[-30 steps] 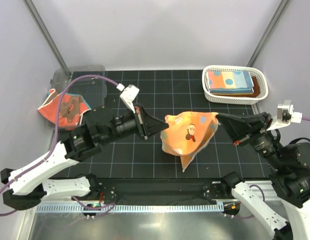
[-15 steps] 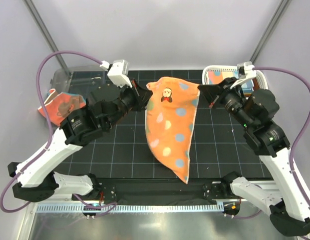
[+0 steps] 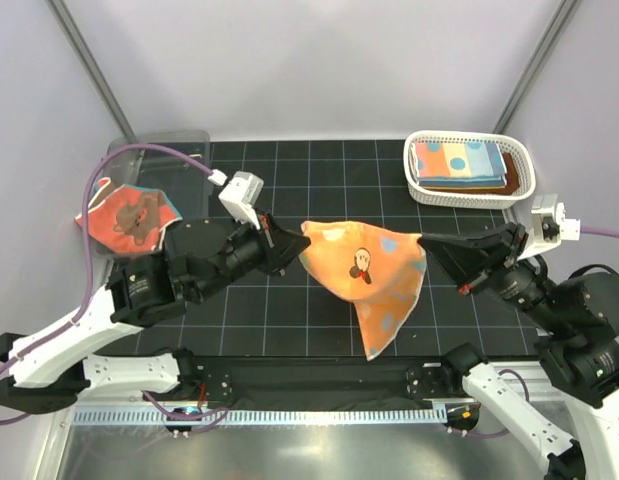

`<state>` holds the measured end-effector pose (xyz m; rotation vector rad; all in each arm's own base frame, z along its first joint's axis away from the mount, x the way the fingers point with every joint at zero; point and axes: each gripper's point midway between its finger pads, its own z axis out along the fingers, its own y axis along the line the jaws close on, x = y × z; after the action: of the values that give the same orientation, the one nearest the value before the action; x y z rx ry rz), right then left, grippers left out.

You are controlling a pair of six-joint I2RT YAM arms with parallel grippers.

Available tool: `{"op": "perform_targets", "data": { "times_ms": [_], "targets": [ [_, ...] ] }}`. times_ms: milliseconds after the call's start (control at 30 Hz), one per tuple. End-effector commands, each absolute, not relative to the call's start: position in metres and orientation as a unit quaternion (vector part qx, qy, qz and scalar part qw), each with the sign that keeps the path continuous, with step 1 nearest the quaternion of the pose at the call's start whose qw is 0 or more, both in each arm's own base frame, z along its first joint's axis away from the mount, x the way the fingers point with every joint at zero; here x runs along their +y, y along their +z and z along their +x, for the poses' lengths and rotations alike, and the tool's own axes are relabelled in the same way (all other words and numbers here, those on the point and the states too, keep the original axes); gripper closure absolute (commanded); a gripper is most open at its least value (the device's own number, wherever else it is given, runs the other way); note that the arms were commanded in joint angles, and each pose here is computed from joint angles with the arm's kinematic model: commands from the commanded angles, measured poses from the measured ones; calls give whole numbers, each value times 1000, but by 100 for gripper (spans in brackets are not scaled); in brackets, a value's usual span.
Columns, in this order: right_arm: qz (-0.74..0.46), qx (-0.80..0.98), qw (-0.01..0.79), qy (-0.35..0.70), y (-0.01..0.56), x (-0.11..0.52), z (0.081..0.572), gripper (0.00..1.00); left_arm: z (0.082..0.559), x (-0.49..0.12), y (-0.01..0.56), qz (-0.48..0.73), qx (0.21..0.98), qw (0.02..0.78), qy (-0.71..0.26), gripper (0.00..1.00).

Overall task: Fold and stack the towels
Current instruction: Flatten out the crumpled towel

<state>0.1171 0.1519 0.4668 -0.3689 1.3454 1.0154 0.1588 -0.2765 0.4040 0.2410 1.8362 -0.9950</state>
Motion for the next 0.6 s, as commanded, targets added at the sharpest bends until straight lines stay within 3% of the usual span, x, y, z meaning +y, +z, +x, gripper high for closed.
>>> {"op": "perform_targets", "data": {
  "times_ms": [0, 67, 200, 367, 567],
  "targets": [
    [-118, 608, 668, 413, 469, 149, 156, 99, 179, -272, 423, 56, 750, 541, -377, 100],
    [-94, 623, 680, 376, 470, 150, 192, 99, 207, -258, 428, 32, 755, 582, -302, 100],
    [-99, 646, 695, 301, 466, 161, 261, 99, 267, -234, 430, -17, 772, 591, -234, 100],
    [-109, 654, 703, 259, 468, 180, 341, 99, 341, -220, 436, -46, 760, 602, -241, 100],
    [-85, 674, 683, 268, 421, 171, 469, 99, 460, -219, 398, -45, 759, 604, -239, 100]
  ]
}}
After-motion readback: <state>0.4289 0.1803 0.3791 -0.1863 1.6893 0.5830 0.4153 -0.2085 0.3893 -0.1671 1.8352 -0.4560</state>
